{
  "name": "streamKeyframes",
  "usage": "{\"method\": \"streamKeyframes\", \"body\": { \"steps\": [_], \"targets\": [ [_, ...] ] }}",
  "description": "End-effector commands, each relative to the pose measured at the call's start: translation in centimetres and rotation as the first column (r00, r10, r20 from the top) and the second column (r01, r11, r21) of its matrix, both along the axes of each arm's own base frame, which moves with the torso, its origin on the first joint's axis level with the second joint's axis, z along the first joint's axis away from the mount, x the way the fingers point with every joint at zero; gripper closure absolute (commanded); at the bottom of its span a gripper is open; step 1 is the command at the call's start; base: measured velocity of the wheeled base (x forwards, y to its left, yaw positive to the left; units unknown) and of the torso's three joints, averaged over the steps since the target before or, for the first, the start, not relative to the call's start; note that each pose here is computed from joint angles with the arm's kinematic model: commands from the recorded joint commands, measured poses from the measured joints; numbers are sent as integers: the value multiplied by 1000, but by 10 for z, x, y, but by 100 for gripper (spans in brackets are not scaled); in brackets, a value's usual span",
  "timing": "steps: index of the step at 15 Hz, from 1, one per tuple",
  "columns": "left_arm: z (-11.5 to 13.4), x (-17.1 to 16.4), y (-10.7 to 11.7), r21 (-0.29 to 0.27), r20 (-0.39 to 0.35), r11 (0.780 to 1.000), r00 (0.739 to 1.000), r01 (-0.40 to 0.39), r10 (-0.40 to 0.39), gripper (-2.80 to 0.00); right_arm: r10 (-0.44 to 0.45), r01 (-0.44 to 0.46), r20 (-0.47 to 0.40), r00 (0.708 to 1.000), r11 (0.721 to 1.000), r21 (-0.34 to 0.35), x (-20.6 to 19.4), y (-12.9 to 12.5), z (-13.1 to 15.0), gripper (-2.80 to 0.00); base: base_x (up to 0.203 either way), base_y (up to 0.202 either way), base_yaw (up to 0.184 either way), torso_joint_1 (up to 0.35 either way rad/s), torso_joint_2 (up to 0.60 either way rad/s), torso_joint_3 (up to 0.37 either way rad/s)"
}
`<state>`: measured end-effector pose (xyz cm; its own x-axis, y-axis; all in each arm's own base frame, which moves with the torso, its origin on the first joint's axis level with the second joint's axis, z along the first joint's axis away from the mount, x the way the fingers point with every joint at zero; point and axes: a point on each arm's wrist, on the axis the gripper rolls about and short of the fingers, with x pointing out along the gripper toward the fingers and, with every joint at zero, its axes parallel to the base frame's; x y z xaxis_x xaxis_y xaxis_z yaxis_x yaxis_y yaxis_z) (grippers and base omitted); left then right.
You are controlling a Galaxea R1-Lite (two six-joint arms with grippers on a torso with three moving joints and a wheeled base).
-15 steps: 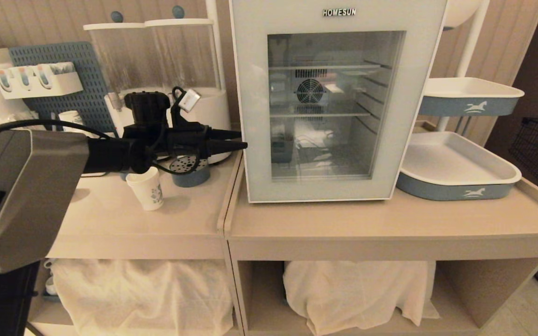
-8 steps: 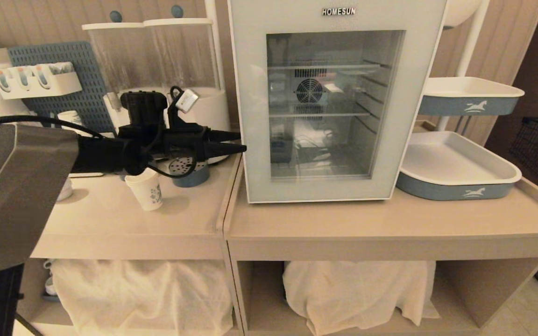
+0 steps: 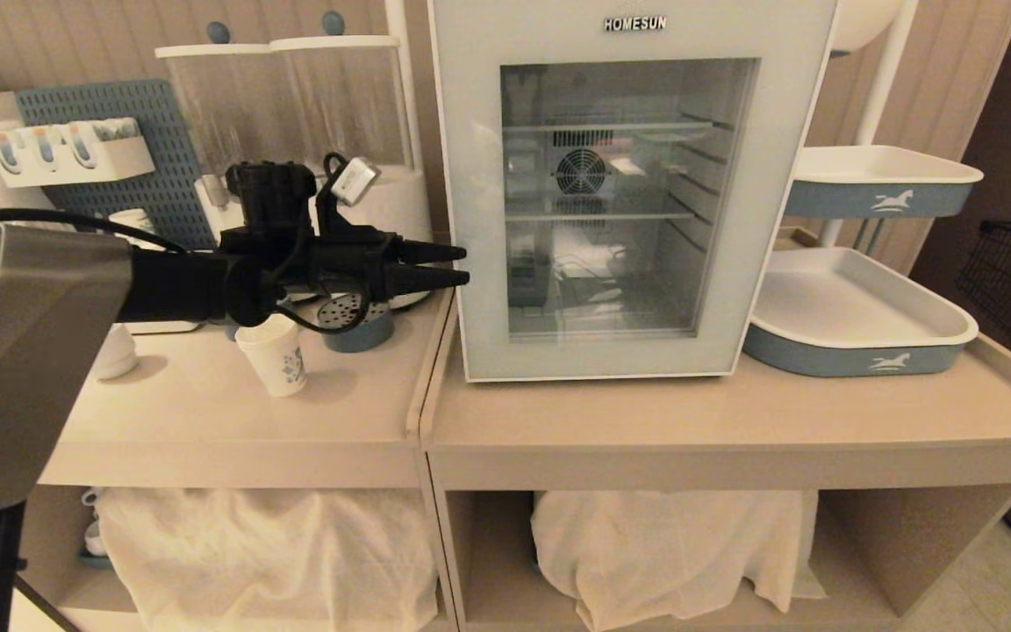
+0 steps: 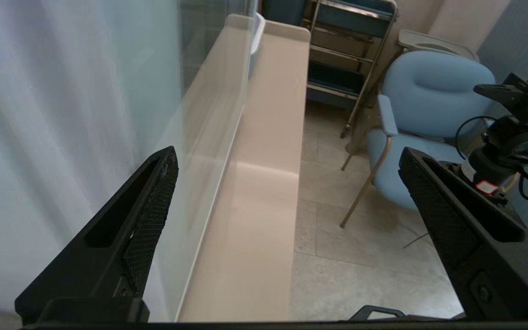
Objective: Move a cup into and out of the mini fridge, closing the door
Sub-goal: Open the freezer door
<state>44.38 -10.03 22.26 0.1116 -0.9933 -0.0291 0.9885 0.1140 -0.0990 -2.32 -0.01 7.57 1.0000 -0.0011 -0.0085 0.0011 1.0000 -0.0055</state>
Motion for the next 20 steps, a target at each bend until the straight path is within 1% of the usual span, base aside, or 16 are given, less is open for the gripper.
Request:
{"method": "streamKeyframes", "body": {
  "steps": [1, 3, 6, 8, 16, 20],
  "targets": [
    [-3, 1, -4, 0, -1, 1000, 1000, 12, -12, -280, 1, -1, 1, 1000, 1000, -1, 0, 0, 0, 0, 0, 0, 0, 0, 0, 0],
    [-5, 1, -3, 1, -4, 1000, 1000, 9, -9, -280, 1, -1, 2, 1000, 1000, -1, 0, 0, 0, 0, 0, 0, 0, 0, 0, 0],
    [0, 2, 12, -1, 11, 1000, 1000, -23, 23, -280, 1, -1, -2, 1000, 1000, -2, 0, 0, 0, 0, 0, 0, 0, 0, 0, 0],
    [-2, 2, 14, 0, 7, 1000, 1000, -28, 28, -280, 1, -1, -4, 1000, 1000, -2, 0, 0, 0, 0, 0, 0, 0, 0, 0, 0],
    [-13, 17, 12, 1, 5, 999, 999, -34, 34, -280, 1, -1, -4, 1000, 1000, -2, 0, 0, 0, 0, 0, 0, 0, 0, 0, 0],
    [-21, 26, 3, 1, 3, 1000, 1000, -20, 20, -280, 1, -1, -4, 1000, 1000, -2, 0, 0, 0, 0, 0, 0, 0, 0, 0, 0]
  ]
}}
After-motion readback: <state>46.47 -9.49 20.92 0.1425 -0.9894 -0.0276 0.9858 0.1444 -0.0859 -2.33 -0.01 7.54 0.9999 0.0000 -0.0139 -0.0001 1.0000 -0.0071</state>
